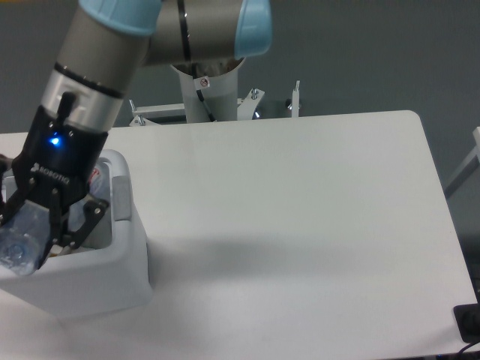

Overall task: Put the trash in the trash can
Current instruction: 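Open the gripper to drop the bottle and raise the arm away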

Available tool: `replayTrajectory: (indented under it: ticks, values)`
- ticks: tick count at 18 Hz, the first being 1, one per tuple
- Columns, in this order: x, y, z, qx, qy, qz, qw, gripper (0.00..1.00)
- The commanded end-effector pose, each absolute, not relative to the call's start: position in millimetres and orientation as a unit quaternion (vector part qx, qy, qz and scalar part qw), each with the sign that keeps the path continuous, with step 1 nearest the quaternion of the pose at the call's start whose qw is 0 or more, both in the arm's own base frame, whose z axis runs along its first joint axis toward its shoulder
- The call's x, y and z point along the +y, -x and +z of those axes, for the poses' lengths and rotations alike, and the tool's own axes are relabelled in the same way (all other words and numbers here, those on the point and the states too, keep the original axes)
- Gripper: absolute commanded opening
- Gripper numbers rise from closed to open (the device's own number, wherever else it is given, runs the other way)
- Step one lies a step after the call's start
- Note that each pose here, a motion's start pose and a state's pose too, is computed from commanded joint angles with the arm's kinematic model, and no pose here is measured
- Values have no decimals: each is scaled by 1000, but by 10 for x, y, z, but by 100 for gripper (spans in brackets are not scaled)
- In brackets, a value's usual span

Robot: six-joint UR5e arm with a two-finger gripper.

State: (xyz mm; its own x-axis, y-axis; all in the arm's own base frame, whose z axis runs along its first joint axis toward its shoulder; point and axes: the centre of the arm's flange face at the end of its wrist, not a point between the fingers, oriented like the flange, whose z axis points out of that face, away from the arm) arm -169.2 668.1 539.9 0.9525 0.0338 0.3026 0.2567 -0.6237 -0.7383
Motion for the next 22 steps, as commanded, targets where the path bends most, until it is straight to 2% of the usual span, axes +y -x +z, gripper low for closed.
replayTrajectory:
  ticks: [1, 2, 3, 8, 12, 14, 17, 20, 22]
  values:
    - [6686, 1695, 5381, -76, 892, -128, 426, 60]
    - [6690, 1697, 5347, -69, 894, -126, 424, 84]
    - [6685, 1694, 5346, -63, 895, -123, 424, 100]
    - [6472, 1668, 5616, -62, 889, -110, 440, 100]
    - [6048, 2448, 5857, -122, 880, -56, 456, 100]
    - [5772, 3033, 5790, -181, 879, 2, 440, 100]
    - [5507, 3479, 5627, -220, 885, 78, 403, 100]
    - [5187, 3775, 5536, -191, 903, 182, 340, 100]
    - [4996, 3930, 5477, -177, 910, 224, 301, 100]
